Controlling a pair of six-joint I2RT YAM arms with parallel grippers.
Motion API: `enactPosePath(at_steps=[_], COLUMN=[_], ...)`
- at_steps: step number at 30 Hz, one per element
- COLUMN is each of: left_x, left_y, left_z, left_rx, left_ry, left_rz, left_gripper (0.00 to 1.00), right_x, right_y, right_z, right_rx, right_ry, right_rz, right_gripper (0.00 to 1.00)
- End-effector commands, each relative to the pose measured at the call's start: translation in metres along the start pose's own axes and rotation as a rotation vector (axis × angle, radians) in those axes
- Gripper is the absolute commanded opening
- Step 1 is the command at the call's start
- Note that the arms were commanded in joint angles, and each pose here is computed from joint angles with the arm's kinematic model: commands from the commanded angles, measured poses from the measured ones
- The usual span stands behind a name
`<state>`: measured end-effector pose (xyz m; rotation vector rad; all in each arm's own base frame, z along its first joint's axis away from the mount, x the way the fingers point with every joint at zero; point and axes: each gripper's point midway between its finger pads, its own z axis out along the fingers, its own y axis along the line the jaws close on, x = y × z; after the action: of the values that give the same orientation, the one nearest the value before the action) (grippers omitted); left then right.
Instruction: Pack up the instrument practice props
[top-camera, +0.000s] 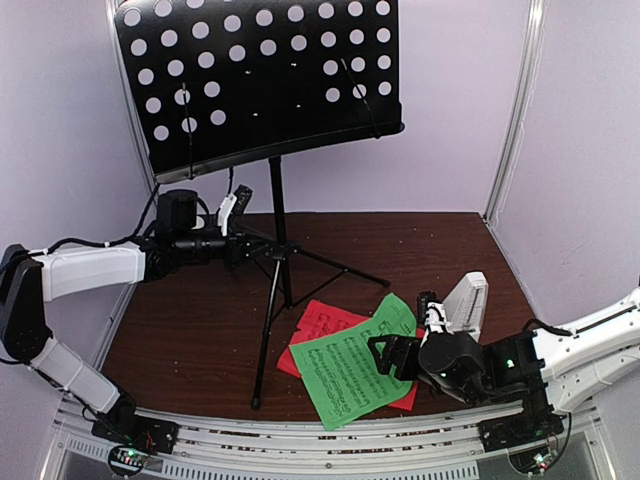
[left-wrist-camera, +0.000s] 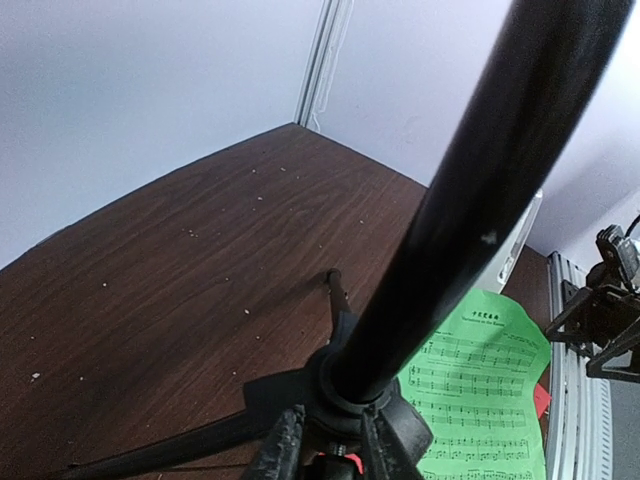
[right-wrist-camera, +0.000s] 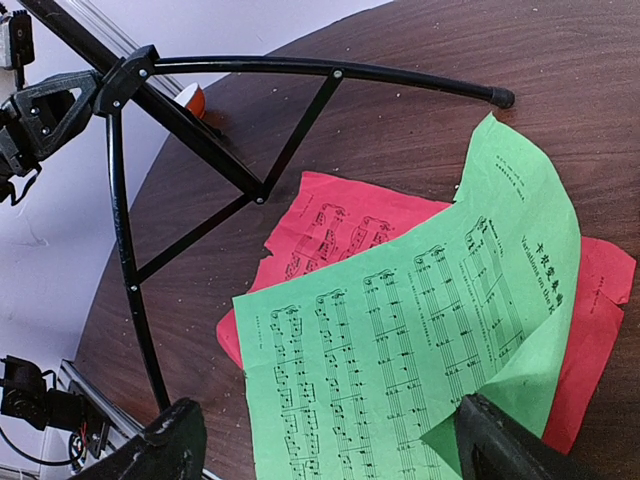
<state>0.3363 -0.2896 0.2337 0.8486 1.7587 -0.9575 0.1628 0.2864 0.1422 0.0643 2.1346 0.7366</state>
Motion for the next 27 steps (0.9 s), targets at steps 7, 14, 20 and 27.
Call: enactPosePath(at_steps=[7, 14, 20, 27], left_x=[0.015, 0.044, 0.033, -0.020], left_y=[0.006, 0.019, 0.012, 0.005], left_z=[0.000, -0.004, -0.003, -0.026], left_rx=[-0.023, -0.079, -0.036, -0.071], left_ry=[0.037, 0.110, 0.087, -0.046], left_rz=[-0.225, -0.509, -0.541, -0.121], left_gripper=[0.17, 0.19, 0.26, 0.59], right_x=[-0.006, -0.009, -0.011, -0.010], right_y=[0.003, 0.007, 0.005, -0.003], right_z=[-0.001, -0.002, -0.004, -0.008], right_rx=[0.003, -0.011, -0.016, -0.024], right_ry=[-0.011, -0.023, -0.027, -0.030], right_rz=[-0.005, -0.003, 0.000, 0.025], right_gripper=[0.88, 0.88, 0.88, 0.88])
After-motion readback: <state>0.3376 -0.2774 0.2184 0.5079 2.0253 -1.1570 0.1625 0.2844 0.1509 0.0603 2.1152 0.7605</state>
